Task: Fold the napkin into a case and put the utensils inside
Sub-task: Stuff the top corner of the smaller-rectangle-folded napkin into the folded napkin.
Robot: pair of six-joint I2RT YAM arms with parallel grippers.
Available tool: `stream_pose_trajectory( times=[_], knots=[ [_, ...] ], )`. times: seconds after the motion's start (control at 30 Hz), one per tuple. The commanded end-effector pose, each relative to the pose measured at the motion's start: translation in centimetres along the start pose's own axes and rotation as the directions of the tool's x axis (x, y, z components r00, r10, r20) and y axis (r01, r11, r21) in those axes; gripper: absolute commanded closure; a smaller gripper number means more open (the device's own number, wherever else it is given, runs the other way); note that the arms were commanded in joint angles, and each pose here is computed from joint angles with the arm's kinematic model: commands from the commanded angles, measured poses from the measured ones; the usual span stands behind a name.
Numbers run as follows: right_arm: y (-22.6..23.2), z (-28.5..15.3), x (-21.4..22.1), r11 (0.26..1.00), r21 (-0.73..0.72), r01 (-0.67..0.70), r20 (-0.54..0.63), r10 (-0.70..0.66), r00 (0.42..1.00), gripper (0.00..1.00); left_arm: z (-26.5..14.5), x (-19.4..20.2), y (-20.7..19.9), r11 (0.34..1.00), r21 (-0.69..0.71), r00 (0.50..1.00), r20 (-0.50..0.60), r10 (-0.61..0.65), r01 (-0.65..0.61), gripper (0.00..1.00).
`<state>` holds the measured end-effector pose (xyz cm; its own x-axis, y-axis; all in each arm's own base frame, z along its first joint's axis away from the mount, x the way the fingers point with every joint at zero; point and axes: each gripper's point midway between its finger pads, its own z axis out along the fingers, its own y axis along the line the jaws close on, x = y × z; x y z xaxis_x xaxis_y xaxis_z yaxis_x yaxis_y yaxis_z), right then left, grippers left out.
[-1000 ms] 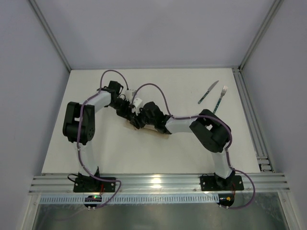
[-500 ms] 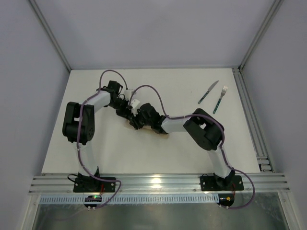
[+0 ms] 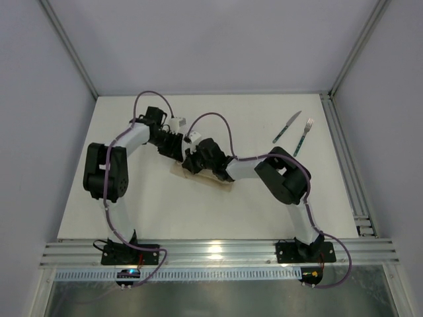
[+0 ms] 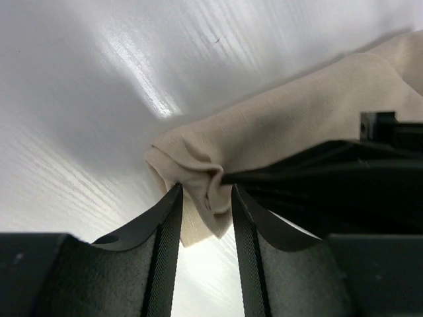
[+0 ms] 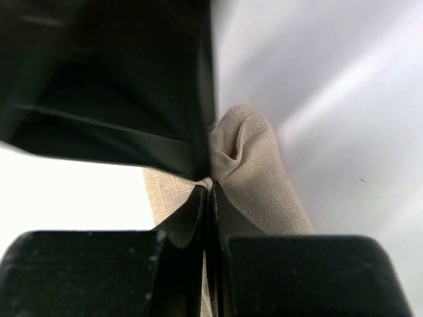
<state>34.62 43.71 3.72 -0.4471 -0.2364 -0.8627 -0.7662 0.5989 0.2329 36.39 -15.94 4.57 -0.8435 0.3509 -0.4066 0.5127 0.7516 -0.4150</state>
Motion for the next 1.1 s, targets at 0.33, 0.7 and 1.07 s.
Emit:
stream_pose_trajectory(
  times=[0.33,0.7,1.07],
  knots=[
    [-2.5,-0.2,-2.0,0.936,-0.085,-0.340,0.101,0.348,0.932,0.96,-6.0,-3.0,-1.9,0.979,-0.162,0.984,0.106,0.145,-0.127,0.71],
    [-3.5,-0.4,-1.4,0.864,-0.108,-0.491,0.099,0.501,0.860,0.96,0.6,-2.3,-1.2,0.914,-0.316,0.964,-0.012,0.265,-0.255,0.64],
    [-4.1,-0.5,-1.3,0.816,-0.112,-0.567,0.100,0.577,0.811,0.96,1.3,-1.5,-2.3,0.879,-0.355,0.944,-0.036,0.328,-0.319,0.63]
  ],
)
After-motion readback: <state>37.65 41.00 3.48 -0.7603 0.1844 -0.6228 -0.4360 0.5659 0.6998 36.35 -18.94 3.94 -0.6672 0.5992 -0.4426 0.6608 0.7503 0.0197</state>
